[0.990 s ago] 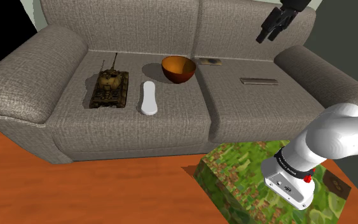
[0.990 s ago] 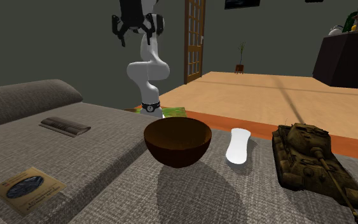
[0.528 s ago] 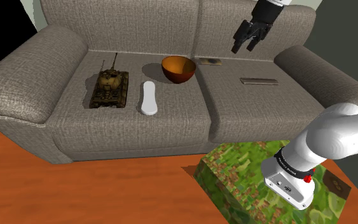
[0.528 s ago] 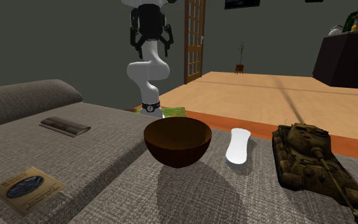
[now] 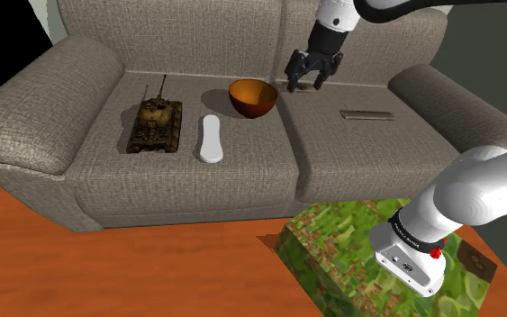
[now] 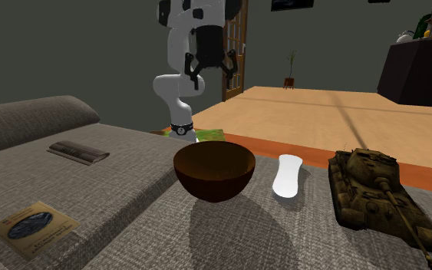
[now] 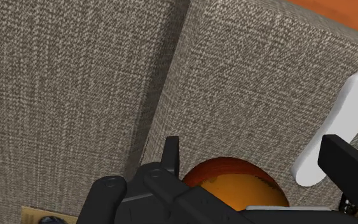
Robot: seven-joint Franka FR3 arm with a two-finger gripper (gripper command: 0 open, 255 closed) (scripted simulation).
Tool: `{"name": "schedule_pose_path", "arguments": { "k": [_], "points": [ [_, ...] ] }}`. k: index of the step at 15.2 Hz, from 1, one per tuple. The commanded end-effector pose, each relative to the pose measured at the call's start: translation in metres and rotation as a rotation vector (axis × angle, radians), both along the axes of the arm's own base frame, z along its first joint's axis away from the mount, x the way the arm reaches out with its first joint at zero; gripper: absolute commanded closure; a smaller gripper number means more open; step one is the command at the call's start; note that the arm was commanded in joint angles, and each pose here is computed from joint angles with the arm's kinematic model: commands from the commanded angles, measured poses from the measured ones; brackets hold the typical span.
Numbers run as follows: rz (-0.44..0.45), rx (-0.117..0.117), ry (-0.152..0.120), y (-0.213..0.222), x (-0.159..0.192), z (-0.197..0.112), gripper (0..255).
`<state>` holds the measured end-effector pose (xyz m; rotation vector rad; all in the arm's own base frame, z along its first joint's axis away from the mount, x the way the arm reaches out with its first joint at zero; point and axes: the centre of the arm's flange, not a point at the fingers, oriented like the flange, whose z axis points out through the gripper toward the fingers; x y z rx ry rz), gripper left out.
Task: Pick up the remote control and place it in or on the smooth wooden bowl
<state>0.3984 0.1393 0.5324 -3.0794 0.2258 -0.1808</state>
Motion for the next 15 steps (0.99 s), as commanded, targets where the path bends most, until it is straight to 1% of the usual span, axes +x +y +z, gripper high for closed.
{"name": "schedule_pose_path", "arguments": {
  "k": [1, 15],
  "points": [
    [-0.027, 0.001, 0.010, 0.020, 0.015, -0.012, 0],
    [-0.200, -0.005, 0.085, 0.145, 0.121, -0.111, 0]
  ]
}}
